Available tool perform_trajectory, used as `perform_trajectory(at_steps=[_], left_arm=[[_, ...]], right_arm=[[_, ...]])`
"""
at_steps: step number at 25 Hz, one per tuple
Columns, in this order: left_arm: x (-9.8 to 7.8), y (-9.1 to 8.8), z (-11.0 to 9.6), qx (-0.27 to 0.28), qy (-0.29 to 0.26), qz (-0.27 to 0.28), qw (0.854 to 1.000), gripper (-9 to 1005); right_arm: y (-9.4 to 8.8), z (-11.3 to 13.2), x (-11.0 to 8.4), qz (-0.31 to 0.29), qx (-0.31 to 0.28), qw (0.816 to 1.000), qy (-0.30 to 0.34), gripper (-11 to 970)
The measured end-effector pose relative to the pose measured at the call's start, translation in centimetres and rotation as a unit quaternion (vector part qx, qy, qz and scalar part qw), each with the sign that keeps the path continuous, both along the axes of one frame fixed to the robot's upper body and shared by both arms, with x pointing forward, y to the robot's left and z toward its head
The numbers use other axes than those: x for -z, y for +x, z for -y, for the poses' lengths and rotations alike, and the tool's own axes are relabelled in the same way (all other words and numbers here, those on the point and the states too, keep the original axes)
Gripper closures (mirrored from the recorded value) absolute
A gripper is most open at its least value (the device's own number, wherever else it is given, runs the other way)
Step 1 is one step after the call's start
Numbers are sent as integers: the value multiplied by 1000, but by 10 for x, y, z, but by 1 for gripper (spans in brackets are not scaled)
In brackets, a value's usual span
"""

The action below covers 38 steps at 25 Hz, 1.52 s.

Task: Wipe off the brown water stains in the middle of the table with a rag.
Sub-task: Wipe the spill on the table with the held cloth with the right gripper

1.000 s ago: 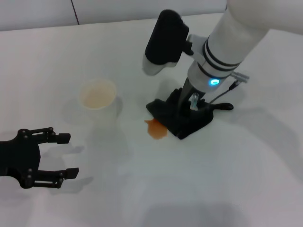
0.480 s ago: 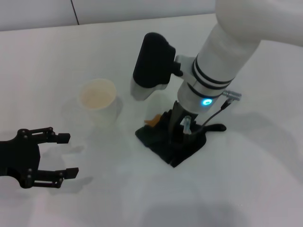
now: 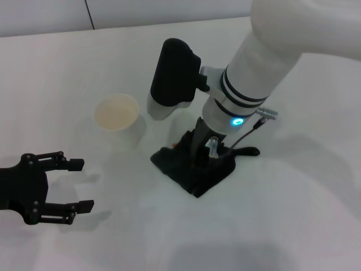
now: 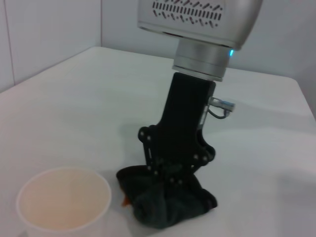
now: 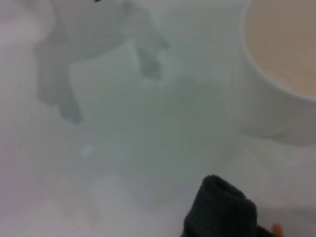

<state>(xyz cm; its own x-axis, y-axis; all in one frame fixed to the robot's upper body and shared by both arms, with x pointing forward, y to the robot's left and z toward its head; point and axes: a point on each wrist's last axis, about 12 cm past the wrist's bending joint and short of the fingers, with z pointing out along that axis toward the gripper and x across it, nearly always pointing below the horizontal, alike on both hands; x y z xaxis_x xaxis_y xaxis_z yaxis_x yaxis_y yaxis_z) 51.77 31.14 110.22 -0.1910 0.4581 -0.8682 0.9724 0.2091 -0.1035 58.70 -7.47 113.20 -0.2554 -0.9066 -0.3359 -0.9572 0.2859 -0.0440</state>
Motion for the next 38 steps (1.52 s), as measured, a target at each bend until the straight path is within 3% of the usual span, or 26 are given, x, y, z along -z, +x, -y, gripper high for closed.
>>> perform_trajectory(at_steps=[20,38], left_arm=[[-1,2,1,2,-2,4,1000,135],[-4,6,4,4,-1,10,1000,135]], right_arm=[[45,18,-9,79,66,995,1,892],[-2,-9,0,-9,-35,999,-20,893]])
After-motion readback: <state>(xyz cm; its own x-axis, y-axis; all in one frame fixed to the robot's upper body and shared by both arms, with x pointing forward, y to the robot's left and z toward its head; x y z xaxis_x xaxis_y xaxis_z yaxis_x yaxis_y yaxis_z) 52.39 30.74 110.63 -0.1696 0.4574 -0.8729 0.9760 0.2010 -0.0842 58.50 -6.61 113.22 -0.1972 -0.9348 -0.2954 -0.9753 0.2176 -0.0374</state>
